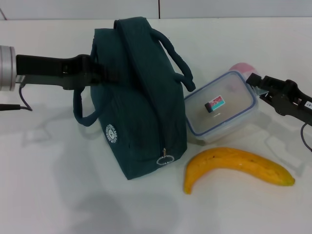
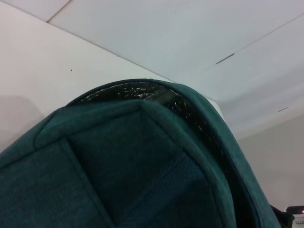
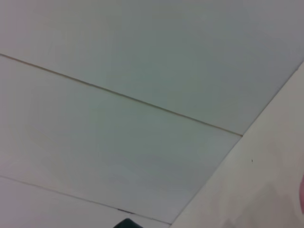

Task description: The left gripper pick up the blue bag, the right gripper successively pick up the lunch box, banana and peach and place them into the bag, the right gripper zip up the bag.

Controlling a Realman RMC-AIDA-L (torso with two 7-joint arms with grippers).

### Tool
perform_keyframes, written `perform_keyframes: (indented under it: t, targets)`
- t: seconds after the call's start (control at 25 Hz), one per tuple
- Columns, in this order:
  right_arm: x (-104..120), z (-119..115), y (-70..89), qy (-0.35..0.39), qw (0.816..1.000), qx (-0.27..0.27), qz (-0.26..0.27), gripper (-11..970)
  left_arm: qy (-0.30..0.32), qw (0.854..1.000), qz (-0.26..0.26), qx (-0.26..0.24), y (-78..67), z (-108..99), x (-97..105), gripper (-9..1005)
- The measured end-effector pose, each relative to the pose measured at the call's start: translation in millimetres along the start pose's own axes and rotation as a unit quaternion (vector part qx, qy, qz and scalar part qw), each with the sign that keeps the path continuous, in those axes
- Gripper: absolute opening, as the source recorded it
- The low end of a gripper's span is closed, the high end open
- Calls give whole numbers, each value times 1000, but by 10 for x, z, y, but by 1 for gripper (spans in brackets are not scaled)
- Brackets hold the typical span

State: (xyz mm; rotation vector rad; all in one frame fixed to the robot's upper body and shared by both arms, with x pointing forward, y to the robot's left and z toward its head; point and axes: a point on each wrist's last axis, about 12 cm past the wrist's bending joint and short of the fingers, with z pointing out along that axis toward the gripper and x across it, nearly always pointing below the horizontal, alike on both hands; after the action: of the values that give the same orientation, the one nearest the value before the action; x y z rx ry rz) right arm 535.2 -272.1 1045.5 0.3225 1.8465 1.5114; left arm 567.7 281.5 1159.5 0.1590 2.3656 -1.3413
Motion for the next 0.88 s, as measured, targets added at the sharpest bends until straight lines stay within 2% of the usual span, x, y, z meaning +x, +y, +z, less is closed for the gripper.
perform_keyframes:
  t: [0.48, 0.88]
  targets:
    - [3, -14, -1, -2, 1000, -2, 8, 171, 1, 1000, -3, -1, 13, -10, 1, 36]
    - [-15, -71, 14, -12, 1000, -11, 8, 135, -7, 1000, -3, 12, -10, -17, -8, 36]
